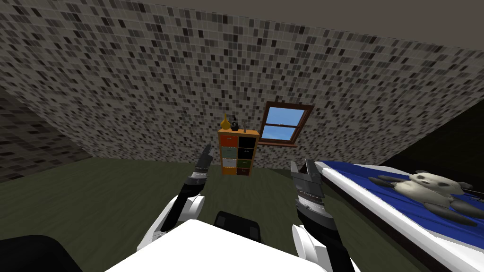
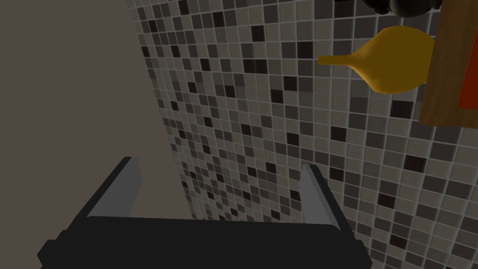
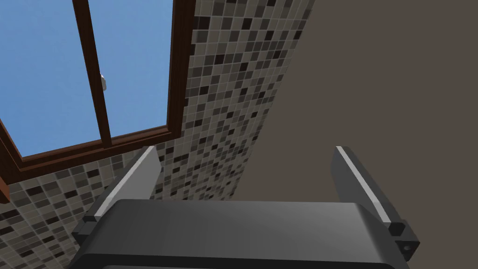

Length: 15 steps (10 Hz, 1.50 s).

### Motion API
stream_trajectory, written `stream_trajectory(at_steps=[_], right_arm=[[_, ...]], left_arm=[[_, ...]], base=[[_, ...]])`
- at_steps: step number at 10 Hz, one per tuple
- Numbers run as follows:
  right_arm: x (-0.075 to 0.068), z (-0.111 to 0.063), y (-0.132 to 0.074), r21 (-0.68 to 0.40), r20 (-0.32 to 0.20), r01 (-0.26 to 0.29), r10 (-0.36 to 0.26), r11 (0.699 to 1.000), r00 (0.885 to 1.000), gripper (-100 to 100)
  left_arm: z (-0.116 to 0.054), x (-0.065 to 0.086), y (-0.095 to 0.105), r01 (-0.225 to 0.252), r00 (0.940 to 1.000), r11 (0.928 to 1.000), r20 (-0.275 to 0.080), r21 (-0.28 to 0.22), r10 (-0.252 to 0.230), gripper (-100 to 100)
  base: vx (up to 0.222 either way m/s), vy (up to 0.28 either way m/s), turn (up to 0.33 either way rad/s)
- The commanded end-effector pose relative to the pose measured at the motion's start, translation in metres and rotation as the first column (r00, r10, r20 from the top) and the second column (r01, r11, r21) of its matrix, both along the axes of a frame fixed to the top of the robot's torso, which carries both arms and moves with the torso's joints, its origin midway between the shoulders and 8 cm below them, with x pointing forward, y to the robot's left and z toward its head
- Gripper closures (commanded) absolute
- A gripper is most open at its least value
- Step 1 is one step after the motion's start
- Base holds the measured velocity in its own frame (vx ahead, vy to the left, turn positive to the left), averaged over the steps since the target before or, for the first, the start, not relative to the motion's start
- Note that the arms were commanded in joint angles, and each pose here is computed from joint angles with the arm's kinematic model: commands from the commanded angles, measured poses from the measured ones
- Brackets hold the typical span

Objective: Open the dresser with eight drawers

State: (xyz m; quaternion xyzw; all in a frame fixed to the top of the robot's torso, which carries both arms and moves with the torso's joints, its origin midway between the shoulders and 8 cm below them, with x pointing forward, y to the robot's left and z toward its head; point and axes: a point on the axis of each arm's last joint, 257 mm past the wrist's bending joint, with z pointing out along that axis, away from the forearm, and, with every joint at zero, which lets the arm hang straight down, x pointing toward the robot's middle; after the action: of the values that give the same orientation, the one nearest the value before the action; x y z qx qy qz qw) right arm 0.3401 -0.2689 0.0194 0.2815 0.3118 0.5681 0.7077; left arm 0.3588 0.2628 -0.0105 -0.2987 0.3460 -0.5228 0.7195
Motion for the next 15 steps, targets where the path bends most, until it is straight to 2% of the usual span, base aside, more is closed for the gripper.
stream_trajectory(at_steps=[1,9,10,15], right_arm=[[0.0,0.0,0.0,0.0,0.0,0.0,0.0,1.0,1.0,0],[0.0,0.0,0.0,0.0,0.0,0.0,0.0,1.0,1.0,0],[0.0,0.0,0.0,0.0,0.0,0.0,0.0,1.0,1.0,0],[0.0,0.0,0.0,0.0,0.0,0.0,0.0,1.0,1.0,0]], left_arm=[[0.0,0.0,0.0,0.0,1.0,1.0,0.0,0.0,0.0,0],[0.0,0.0,0.0,0.0,1.0,1.0,0.0,0.0,0.0,0],[-0.001,0.002,-0.003,0.017,0.9998,0.9994,-0.011,0.031,-0.016,-100],[-0.003,0.011,-0.013,0.058,0.9965,0.9916,-0.067,0.116,-0.05,-100]], base=[[0.0,0.0,0.0],[0.0,0.0,0.0],[0.031,-0.009,-0.016],[0.082,-0.035,-0.023]])
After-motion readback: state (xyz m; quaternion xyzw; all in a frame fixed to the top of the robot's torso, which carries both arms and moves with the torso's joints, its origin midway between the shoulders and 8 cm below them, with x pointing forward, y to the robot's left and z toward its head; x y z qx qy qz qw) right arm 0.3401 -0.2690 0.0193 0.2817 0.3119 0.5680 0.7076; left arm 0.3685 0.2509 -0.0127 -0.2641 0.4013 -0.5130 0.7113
